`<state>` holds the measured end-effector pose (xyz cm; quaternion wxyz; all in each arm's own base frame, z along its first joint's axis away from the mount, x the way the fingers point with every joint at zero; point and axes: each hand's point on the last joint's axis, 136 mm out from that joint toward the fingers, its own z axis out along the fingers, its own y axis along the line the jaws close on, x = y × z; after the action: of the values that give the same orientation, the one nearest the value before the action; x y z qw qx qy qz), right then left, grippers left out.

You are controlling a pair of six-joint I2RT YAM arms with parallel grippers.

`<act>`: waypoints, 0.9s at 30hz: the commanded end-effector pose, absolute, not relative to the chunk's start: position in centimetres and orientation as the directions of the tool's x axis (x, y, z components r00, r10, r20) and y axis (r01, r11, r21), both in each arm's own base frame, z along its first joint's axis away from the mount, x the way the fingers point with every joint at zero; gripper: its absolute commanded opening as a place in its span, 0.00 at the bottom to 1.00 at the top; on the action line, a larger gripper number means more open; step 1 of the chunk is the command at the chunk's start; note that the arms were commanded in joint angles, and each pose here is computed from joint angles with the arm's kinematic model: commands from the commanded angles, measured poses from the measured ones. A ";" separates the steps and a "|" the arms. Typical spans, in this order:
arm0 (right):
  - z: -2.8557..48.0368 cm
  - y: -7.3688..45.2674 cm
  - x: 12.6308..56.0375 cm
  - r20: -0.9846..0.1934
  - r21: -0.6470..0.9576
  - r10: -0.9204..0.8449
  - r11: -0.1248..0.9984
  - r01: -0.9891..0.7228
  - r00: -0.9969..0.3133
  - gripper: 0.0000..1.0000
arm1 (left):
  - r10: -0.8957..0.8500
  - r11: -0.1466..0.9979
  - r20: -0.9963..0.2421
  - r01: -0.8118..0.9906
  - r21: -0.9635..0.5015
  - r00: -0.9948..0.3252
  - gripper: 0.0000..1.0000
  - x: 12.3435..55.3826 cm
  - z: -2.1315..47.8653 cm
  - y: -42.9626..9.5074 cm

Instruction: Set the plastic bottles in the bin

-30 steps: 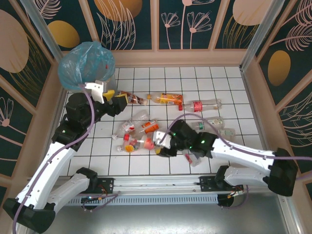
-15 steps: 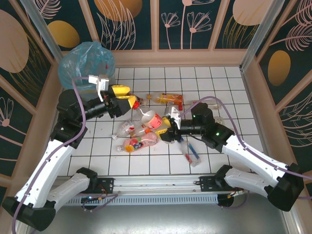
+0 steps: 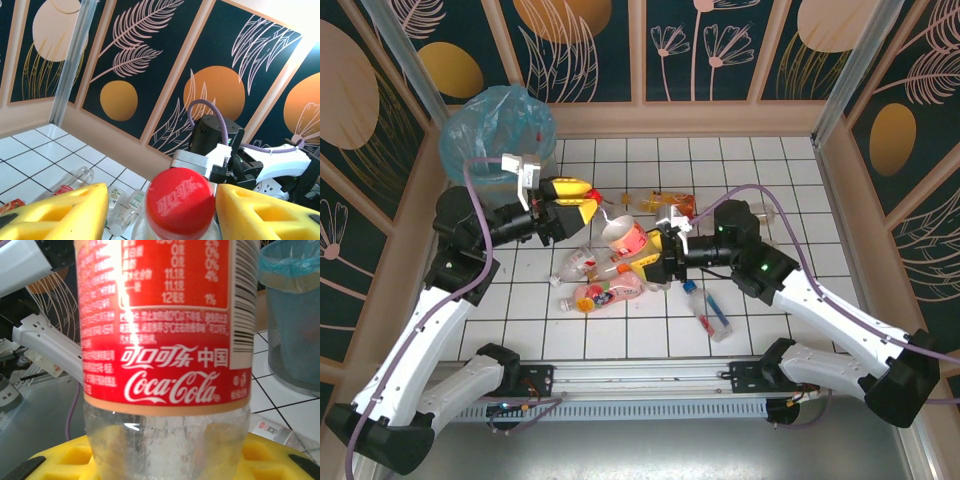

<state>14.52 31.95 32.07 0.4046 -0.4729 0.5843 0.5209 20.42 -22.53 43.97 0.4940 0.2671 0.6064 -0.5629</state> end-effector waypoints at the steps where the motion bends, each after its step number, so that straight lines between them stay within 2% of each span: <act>1: 34.7 32.3 13.9 -0.978 0.196 -0.078 -0.047 -0.980 -0.192 0.42 | -0.227 0.198 -0.911 0.900 -0.389 -0.344 0.58 19.5 44.2 -22.5; 6: 35.2 32.9 13.6 -0.975 0.212 -0.082 -0.071 -0.975 -0.206 0.42 | -0.225 0.200 -0.907 0.894 -0.401 -0.357 0.49 19.9 43.9 -22.6; 10: 35.6 33.2 13.4 -0.974 0.217 -0.080 -0.089 -0.972 -0.210 0.42 | -0.229 0.203 -0.905 0.892 -0.404 -0.358 0.47 20.1 43.9 -22.7; 15: 35.3 33.3 13.2 -0.973 0.220 -0.097 -0.094 -0.971 -0.211 0.42 | -0.248 0.231 -0.903 0.884 -0.406 -0.350 0.20 20.6 44.2 -22.5; 17: 35.1 33.3 13.3 -0.973 0.219 -0.100 -0.085 -0.972 -0.210 0.43 | -0.264 0.254 -0.902 0.877 -0.407 -0.342 0.16 20.9 44.4 -22.2; 19: 35.1 33.2 13.4 -0.973 0.215 -0.098 -0.076 -0.974 -0.207 0.44 | -0.288 0.281 -0.900 0.869 -0.407 -0.329 0.06 21.3 44.8 -21.9; 20: 35.1 33.2 13.4 -0.974 0.214 -0.097 -0.069 -0.974 -0.207 0.47 | -0.304 0.294 -0.898 0.865 -0.407 -0.319 0.01 21.4 45.1 -21.6; 21: 35.2 33.1 13.6 -0.975 0.208 -0.091 -0.054 -0.977 -0.203 0.52 | -0.317 0.307 -0.896 0.860 -0.408 -0.312 0.00 21.6 45.3 -21.4; 23: 35.4 32.9 14.3 -0.978 0.196 -0.077 -0.006 -0.981 -0.195 0.61 | -0.346 0.337 -0.890 0.847 -0.412 -0.296 0.00 21.9 45.8 -20.9; 25: 35.7 32.6 15.0 -0.983 0.175 -0.049 0.053 -0.983 -0.177 0.75 | -0.370 0.360 -0.885 0.835 -0.416 -0.281 0.00 22.2 46.3 -20.5; 27: 36.1 32.0 16.0 -0.987 0.158 -0.017 0.125 -0.980 -0.161 0.83 | -0.400 0.392 -0.878 0.817 -0.423 -0.264 0.00 22.5 46.8 -19.9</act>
<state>15.38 32.88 33.77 0.4222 -0.4540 0.5896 0.5177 21.53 -21.48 44.86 0.5290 0.2167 0.6112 -0.5474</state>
